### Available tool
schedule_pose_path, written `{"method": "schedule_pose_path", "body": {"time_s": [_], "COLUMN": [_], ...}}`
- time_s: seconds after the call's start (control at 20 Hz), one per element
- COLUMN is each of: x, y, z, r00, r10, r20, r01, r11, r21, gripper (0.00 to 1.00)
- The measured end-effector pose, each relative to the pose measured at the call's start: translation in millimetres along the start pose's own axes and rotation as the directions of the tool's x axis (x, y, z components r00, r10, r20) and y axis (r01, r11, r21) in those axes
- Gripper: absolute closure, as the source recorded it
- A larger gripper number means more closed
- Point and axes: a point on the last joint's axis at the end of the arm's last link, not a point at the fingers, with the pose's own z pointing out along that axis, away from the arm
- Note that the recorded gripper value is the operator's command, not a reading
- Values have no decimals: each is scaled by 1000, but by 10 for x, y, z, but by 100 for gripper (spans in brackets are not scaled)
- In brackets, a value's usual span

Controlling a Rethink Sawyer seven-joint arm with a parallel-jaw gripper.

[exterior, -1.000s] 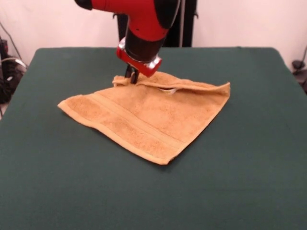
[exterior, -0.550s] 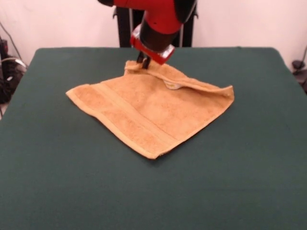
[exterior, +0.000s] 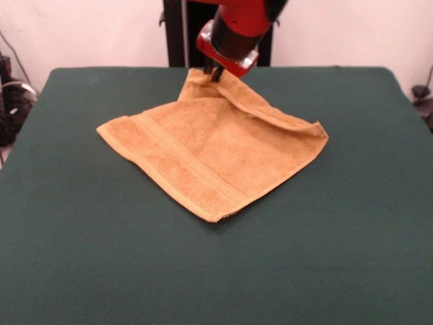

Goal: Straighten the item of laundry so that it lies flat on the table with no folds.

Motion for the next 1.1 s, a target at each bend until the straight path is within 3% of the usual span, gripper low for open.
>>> {"method": "schedule_pose_path", "body": {"time_s": [0.55,0.6,1.1], "x": [125,122,65], "y": [261,241,106], "z": [551,529,538], "r00": [998,998,998], "r10": [-53,-47,-19], "r20": [-46,-51,-67], "r01": [58,52,29], "r11": [993,992,987], "r21": [99,115,156], "gripper": [100,0,0]}}
